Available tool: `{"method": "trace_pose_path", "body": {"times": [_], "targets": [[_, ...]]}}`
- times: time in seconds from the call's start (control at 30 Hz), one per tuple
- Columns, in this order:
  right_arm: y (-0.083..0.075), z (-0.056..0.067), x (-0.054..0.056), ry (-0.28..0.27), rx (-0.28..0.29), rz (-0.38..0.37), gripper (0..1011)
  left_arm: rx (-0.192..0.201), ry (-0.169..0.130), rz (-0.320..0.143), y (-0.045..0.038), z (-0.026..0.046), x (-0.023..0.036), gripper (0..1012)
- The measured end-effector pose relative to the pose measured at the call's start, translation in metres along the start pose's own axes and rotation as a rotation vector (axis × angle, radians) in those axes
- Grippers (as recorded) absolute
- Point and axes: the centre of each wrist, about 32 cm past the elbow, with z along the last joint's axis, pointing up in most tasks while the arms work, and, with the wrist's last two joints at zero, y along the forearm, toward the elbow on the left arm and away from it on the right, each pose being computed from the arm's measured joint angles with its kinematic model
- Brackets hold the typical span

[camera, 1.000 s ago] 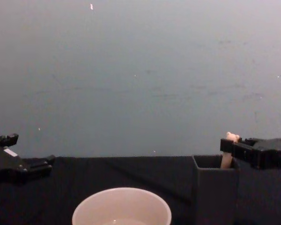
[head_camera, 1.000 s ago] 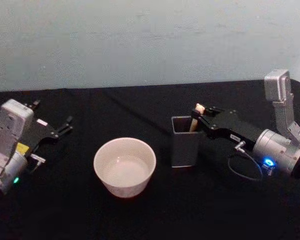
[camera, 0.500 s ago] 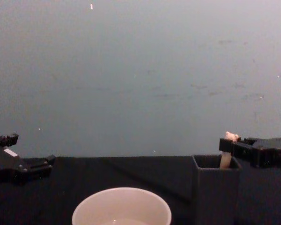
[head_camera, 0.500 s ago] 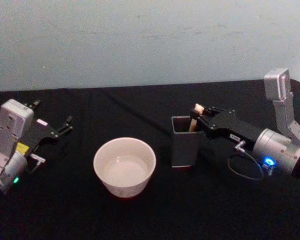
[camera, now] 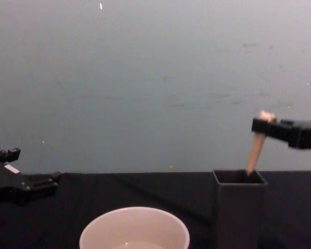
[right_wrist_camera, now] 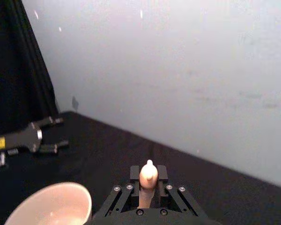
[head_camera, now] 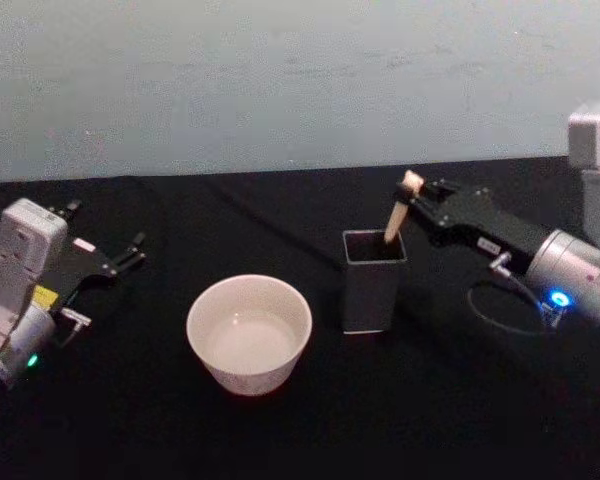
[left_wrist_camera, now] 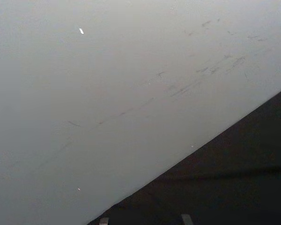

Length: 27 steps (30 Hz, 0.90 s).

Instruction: Pick up the stirring spoon with one hand, stir inside the cup, then place it back in its original position.

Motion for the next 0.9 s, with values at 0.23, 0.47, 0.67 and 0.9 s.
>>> {"method": "trace_pose_path", "body": {"times": [0.23,0.47,0.67,0.9], "targets": [[-0.004,0.023,0.000,0.000,0.102,0.005,214,0.000,0.000,0.000,0.0000,0.0000,0.0000,1001],[-0.002,0.039,-0.001,-0.006,0.188,0.017,214,0.000,0.000,0.000,0.0000,0.0000,0.0000,1001],[0.011,0.045,-0.008,0.004,0.231,0.046,214,0.000,0.000,0.000,0.0000,0.0000,0.0000,1001],[0.029,0.040,-0.021,0.022,0.207,0.119,214,0.000,0.000,0.000,0.0000,0.0000,0.0000,1001]]}}
